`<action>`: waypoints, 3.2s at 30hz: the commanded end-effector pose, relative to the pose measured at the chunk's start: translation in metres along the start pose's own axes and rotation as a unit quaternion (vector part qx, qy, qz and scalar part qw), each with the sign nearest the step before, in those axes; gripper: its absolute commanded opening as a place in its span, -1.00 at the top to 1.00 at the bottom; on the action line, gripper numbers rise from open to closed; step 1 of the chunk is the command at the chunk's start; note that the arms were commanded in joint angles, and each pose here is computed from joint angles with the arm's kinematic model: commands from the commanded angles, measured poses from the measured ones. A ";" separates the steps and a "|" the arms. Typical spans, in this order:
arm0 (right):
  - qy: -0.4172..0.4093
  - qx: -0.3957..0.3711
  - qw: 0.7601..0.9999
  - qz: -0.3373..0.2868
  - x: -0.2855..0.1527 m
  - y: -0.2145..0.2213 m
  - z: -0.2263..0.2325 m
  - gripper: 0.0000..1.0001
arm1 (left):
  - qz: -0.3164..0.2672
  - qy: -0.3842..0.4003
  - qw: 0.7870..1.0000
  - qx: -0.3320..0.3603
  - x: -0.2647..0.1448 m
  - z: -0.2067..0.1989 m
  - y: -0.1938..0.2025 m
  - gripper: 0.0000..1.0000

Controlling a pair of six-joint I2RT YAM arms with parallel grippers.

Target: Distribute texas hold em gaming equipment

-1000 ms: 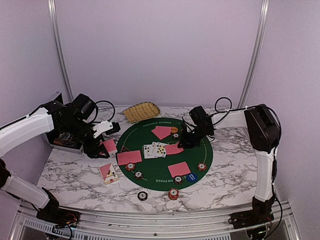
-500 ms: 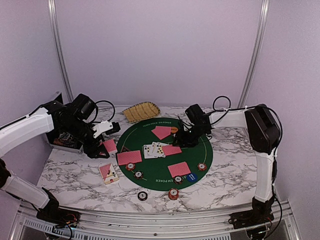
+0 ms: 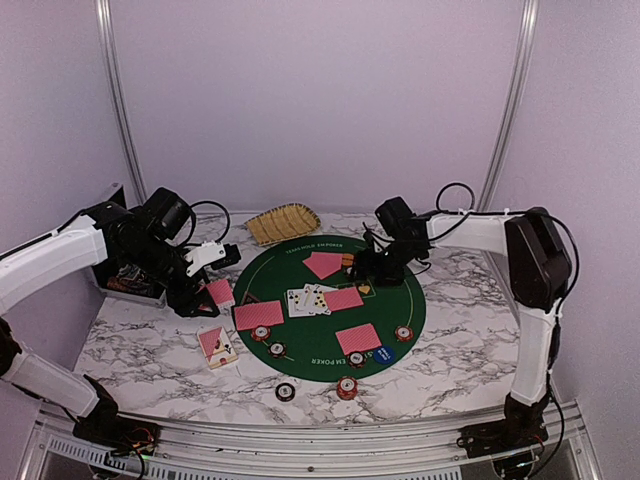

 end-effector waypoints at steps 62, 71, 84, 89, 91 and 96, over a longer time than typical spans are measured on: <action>-0.453 -0.033 0.887 0.081 0.052 0.042 0.276 -0.62 | -0.035 0.010 0.999 0.000 -0.014 -0.003 -0.010 1.00; -0.440 -0.026 0.895 0.069 0.045 0.034 0.256 -0.47 | -0.036 0.012 0.999 0.000 -0.014 -0.004 -0.009 1.00; -0.439 -0.036 0.896 0.056 0.025 0.025 0.247 -0.11 | -0.031 0.010 0.999 0.001 -0.013 -0.004 -0.006 1.00; -0.440 -0.041 0.896 0.046 0.012 0.019 0.245 0.14 | -0.029 0.009 1.000 0.002 -0.013 -0.004 -0.004 1.00; -0.438 -0.043 0.897 0.045 0.008 0.018 0.244 0.25 | -0.029 0.007 1.000 0.002 -0.013 -0.004 -0.004 1.00; -0.436 -0.047 0.898 0.039 0.001 0.015 0.241 0.46 | -0.028 0.004 1.000 0.002 -0.013 -0.004 -0.004 1.00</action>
Point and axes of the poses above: each gripper's point midway between its finger pads, its own x axis out along the fingers, its own z axis along the line the jaws close on, y = z × x, the point moved 10 cm from there along -x, back along the fingers, and after that the axes turned 6 degrees about -x, right-handed, at the moved point
